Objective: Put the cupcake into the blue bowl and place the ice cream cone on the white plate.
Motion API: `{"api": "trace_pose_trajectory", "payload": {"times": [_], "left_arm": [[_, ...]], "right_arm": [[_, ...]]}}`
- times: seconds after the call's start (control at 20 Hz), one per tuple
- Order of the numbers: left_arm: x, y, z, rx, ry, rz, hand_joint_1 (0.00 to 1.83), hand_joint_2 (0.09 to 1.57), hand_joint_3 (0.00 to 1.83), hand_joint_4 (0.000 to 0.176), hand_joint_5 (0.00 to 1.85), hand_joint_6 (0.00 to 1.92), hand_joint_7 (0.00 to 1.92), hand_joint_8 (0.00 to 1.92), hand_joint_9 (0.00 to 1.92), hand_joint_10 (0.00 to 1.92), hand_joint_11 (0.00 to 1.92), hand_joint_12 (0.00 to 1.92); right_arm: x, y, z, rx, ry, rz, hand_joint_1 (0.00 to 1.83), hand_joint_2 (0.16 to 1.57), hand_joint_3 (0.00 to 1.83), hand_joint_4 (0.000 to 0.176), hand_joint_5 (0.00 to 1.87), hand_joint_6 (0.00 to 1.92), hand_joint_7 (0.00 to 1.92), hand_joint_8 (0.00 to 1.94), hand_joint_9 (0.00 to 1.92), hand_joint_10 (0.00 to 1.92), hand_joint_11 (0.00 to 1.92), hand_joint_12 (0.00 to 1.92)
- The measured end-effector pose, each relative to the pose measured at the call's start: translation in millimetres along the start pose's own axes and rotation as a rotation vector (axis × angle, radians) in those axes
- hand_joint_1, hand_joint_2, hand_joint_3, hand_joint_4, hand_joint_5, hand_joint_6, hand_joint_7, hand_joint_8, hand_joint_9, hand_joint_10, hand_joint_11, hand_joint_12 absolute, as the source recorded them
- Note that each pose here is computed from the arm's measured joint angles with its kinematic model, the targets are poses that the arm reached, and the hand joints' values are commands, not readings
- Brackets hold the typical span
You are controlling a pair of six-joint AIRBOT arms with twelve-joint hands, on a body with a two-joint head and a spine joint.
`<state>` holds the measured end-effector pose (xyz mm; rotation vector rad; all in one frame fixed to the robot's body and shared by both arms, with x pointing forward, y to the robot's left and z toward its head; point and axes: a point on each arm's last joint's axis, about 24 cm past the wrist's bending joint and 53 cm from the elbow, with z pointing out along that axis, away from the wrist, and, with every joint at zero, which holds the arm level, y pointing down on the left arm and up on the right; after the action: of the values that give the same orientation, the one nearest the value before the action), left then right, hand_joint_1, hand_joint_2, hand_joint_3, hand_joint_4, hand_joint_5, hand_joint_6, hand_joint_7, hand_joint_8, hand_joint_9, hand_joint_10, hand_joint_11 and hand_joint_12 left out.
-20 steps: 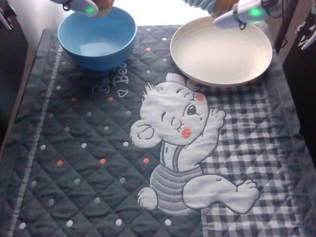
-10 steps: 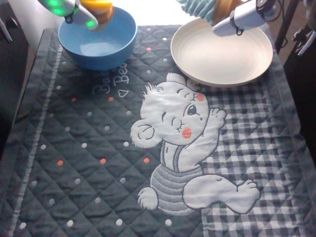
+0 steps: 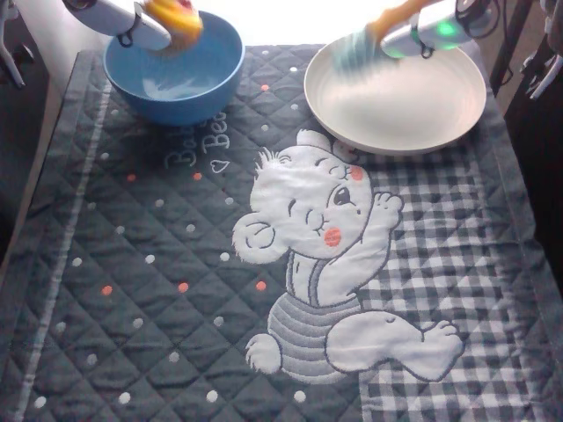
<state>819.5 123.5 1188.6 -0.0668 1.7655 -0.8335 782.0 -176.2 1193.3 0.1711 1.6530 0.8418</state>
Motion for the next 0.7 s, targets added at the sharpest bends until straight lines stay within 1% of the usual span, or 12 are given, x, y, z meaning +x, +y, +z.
{"api": "trace_pose_trajectory", "payload": {"times": [0.05,0.1,0.15,0.2,0.25,0.3,0.45,0.5,0.55,0.6,0.65,0.7], "left_arm": [[0.2,-0.3,0.0,0.002,0.0,-0.001,1.16,0.97,0.0,0.05,0.64,0.0,0.53,0.0,0.44,0.0,0.0,0.84],[1.4,-0.1,-0.2,0.004,0.002,0.0,1.13,0.97,0.0,0.048,0.6,0.0,0.5,0.0,0.41,0.0,0.0,0.79],[1.4,-0.3,-0.2,0.005,0.001,0.0,1.11,0.98,0.0,0.041,0.59,0.0,0.49,0.0,0.4,0.0,0.0,0.78],[1.1,-1.2,-0.2,0.008,0.001,0.0,1.11,0.97,0.0,0.048,0.59,0.0,0.49,0.0,0.41,0.0,0.0,0.81],[0.8,-2.5,-0.2,0.014,-0.001,0.0,1.1,0.97,0.0,0.061,0.58,0.0,0.48,0.0,0.41,0.0,0.0,0.79],[0.6,-3.9,-0.3,0.02,-0.002,0.0,1.11,0.96,0.0,0.07,0.59,0.01,0.49,0.01,0.42,0.0,0.0,0.79],[1.4,-8.9,-0.4,0.039,-0.003,0.0,1.12,0.95,0.0,0.064,0.61,0.0,0.51,0.0,0.45,0.01,0.0,0.86],[1.9,-9.9,-0.5,0.042,-0.002,0.0,1.12,0.95,0.0,0.064,0.61,0.0,0.51,0.0,0.45,0.01,0.0,0.86],[3.8,-11.8,-0.9,0.048,0.001,0.0,1.11,0.95,0.0,0.058,0.6,0.0,0.5,0.0,0.46,0.0,0.0,0.93],[4.5,-12.7,-1.4,0.054,0.002,0.0,1.11,0.95,0.0,0.058,0.6,0.0,0.5,0.0,0.46,0.0,0.0,0.93],[4.3,-13.8,-2.5,0.059,0.002,0.002,1.1,0.95,0.0,0.068,0.59,0.0,0.5,0.0,0.46,0.0,0.02,0.95],[3.7,-15.9,-4.6,0.068,0.002,0.003,1.11,0.94,0.0,0.07,0.57,0.0,0.5,0.0,0.46,0.0,0.01,0.99]], "right_arm": [[-0.6,0.4,0.0,-0.002,-0.003,0.001,0.68,0.89,0.0,0.154,0.08,0.0,0.17,0.0,0.15,0.0,0.0,0.5],[-1.3,1.0,0.1,-0.003,-0.005,0.002,0.65,0.86,0.0,0.172,0.02,0.0,0.06,0.0,0.07,0.0,0.0,0.32],[-1.3,1.4,0.2,-0.005,-0.005,0.002,0.64,0.85,0.0,0.175,0.0,0.0,0.01,0.0,0.02,0.01,0.0,0.19],[-1.5,1.3,0.1,-0.005,-0.006,0.001,0.62,0.85,0.0,0.176,0.0,0.0,0.0,0.0,0.0,0.0,0.0,0.13],[-1.5,1.3,0.1,-0.005,-0.006,0.001,0.63,0.84,0.0,0.176,0.0,0.0,0.0,0.0,0.0,0.0,0.0,0.06],[-1.5,1.2,0.1,-0.004,-0.005,0.001,0.62,0.84,0.0,0.176,0.0,0.0,0.0,0.0,0.0,0.0,0.0,0.05],[4.1,7.2,0.0,-0.016,0.005,0.003,0.68,0.84,0.0,0.176,0.0,0.0,0.0,0.0,0.0,0.0,0.01,0.01],[6.5,9.7,-0.1,-0.022,0.01,0.001,0.68,0.84,0.0,0.176,0.0,0.0,0.0,0.0,0.0,0.0,0.01,0.01],[10.5,14.5,-0.4,-0.033,0.018,-0.005,0.67,0.83,0.0,0.176,0.0,0.0,0.0,0.0,0.0,0.0,0.0,0.0],[12.4,17.5,-0.6,-0.04,0.02,-0.004,0.67,0.83,0.0,0.176,0.0,0.0,0.0,0.0,0.0,0.0,0.0,0.0],[16.2,24.4,-1.0,-0.057,0.024,-0.006,0.69,0.83,0.0,0.176,0.0,0.0,0.0,0.0,0.0,0.0,0.0,0.0],[19.5,34.3,-2.9,-0.084,0.025,-0.008,0.69,0.82,0.0,0.176,0.0,0.0,0.0,0.0,0.0,0.0,0.0,0.0]]}}
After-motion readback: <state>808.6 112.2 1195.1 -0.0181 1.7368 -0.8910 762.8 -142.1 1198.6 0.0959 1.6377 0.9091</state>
